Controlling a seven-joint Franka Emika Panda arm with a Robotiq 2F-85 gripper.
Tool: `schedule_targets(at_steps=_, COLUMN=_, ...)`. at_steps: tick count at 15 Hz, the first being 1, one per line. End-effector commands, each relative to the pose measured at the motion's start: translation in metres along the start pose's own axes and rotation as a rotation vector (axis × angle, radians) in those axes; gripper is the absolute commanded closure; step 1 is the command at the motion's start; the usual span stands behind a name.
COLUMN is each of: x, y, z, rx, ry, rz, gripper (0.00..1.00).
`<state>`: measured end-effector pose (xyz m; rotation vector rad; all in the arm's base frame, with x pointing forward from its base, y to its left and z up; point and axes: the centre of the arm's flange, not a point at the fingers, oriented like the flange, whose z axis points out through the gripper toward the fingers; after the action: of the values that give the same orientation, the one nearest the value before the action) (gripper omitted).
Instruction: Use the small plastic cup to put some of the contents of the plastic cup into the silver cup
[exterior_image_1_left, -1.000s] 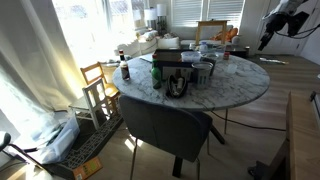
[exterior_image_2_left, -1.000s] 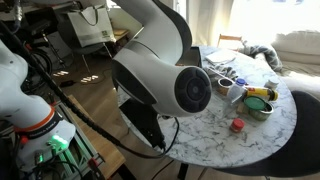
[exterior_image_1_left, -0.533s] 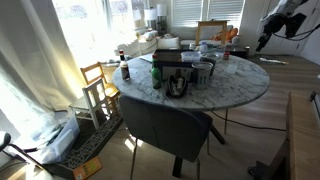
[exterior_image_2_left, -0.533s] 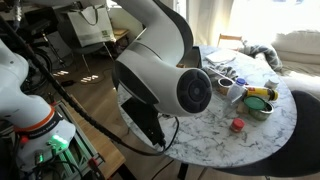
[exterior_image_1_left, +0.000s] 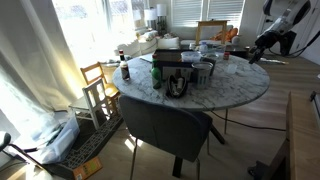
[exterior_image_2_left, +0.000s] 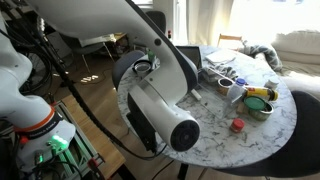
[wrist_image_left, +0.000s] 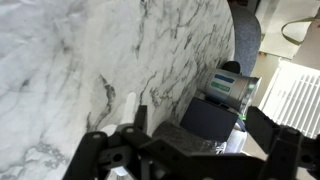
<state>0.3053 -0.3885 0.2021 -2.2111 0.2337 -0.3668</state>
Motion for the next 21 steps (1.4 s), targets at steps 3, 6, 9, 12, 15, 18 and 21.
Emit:
schedule_targets(at_steps=3, x=-0.004, y=0.062, z=0.011, rx=0.121, ry=0.062, rz=0.058, gripper=0.0)
schedule_targets(at_steps=6, x=-0.007, y=0.084, z=0.008, rx=0.166, ry=0.09, rz=0.067, gripper=0.0)
schedule_targets(at_steps=9, x=-0.013, y=0.067, z=0.011, rx=0.165, ry=0.071, rz=0.06, gripper=0.0)
schedule_targets(at_steps=12, x=-0.013, y=0.074, z=0.01, rx=0.209, ry=0.075, rz=0.045, gripper=0.0)
schedule_targets(at_steps=15, x=-0.01, y=0.074, z=0.011, rx=0.213, ry=0.073, rz=0.04, gripper=0.0)
schedule_targets(at_steps=18, x=-0.007, y=0.076, z=0.013, rx=0.218, ry=0.081, rz=0.049, gripper=0.0)
schedule_targets(at_steps=21, x=0.0, y=0.08, z=0.017, rx=0.246, ry=0.094, rz=0.082, gripper=0.0)
